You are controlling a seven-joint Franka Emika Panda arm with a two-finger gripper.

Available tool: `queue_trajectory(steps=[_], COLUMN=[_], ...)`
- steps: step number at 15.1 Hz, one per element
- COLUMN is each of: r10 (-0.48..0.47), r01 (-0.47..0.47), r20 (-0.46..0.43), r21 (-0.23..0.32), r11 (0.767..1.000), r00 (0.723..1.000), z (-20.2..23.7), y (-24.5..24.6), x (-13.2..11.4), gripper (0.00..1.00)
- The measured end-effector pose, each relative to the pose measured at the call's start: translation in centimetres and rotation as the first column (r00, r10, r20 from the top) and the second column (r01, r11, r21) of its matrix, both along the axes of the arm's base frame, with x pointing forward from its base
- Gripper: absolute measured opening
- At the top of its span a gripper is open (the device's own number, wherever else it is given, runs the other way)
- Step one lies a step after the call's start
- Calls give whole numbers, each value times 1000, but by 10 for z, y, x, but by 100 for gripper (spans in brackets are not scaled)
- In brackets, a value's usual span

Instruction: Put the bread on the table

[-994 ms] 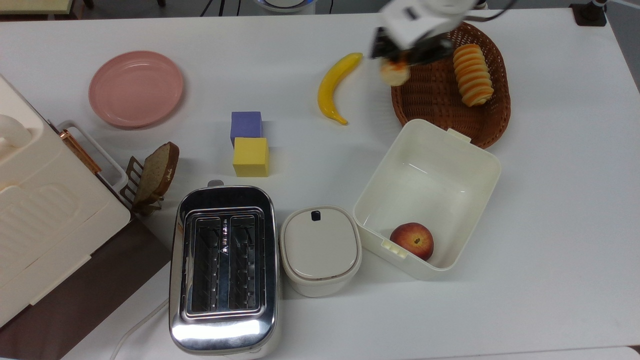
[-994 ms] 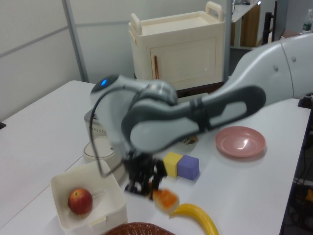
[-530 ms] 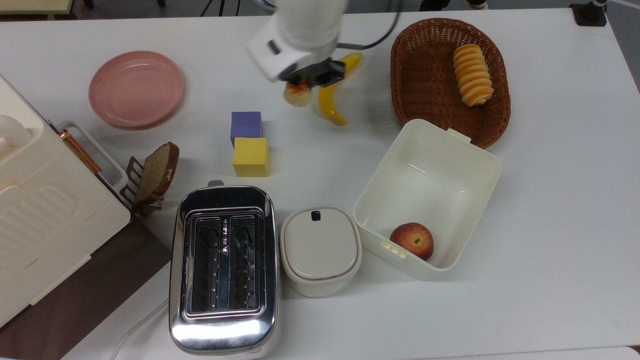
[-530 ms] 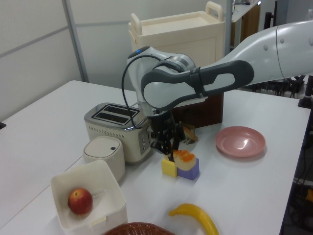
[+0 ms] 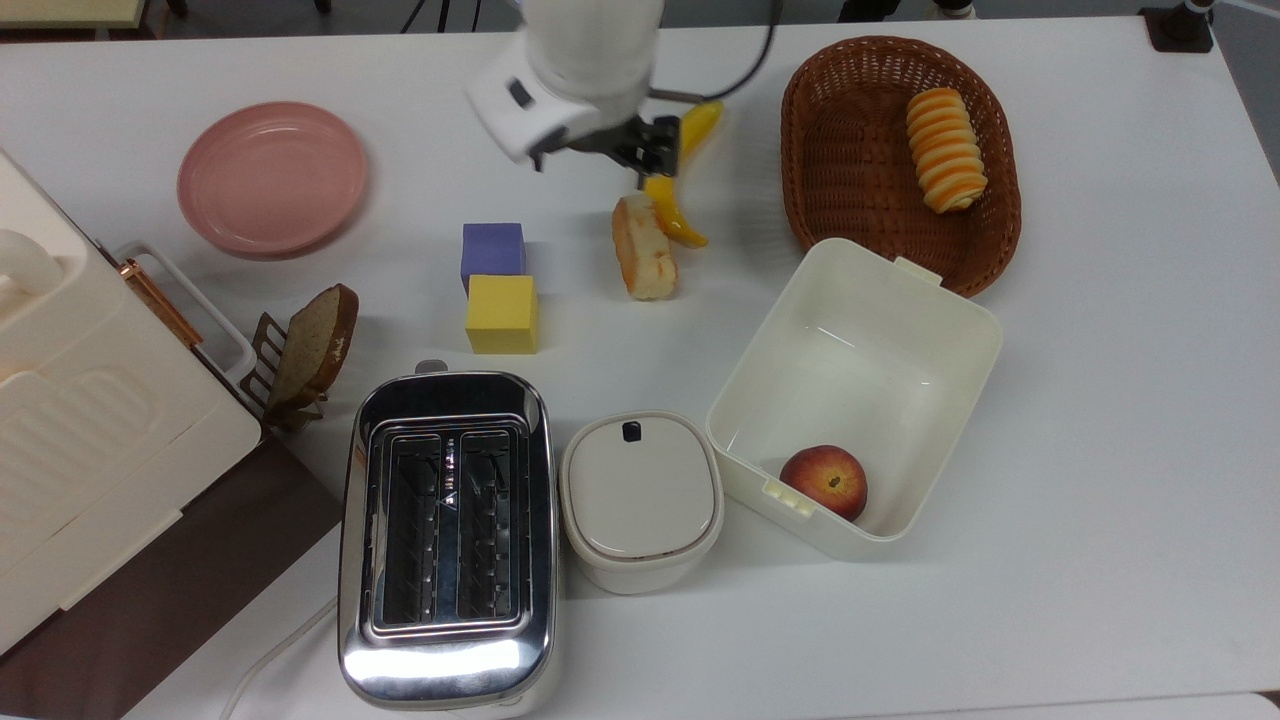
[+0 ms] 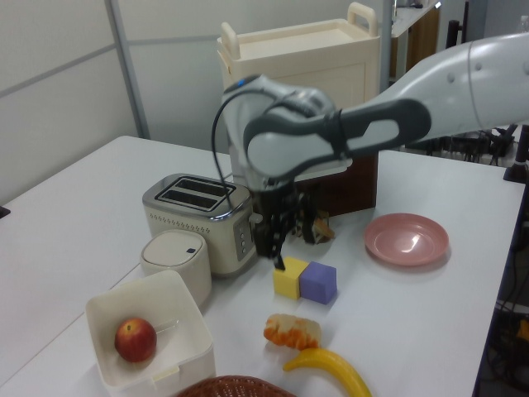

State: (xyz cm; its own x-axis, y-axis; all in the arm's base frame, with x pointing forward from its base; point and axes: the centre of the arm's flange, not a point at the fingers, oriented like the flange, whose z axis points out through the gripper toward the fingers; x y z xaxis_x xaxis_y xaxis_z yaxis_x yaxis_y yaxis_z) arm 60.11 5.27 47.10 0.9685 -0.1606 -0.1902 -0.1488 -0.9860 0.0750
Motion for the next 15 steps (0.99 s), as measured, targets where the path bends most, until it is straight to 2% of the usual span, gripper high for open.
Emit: queue_trajectory(steps=[3, 7, 10, 15], r10=[3, -70, -91, -96], r01=[-4, 67, 87, 90], r20=[25, 85, 93, 104], r21=[23, 37, 40, 56], r11=[1000, 997, 995, 994], r00=[1000, 994, 992, 990], z=[50, 102, 106, 111], y=[-64, -150, -168, -168], x=[-13, -41, -46, -48], gripper=[100, 100, 100, 100])
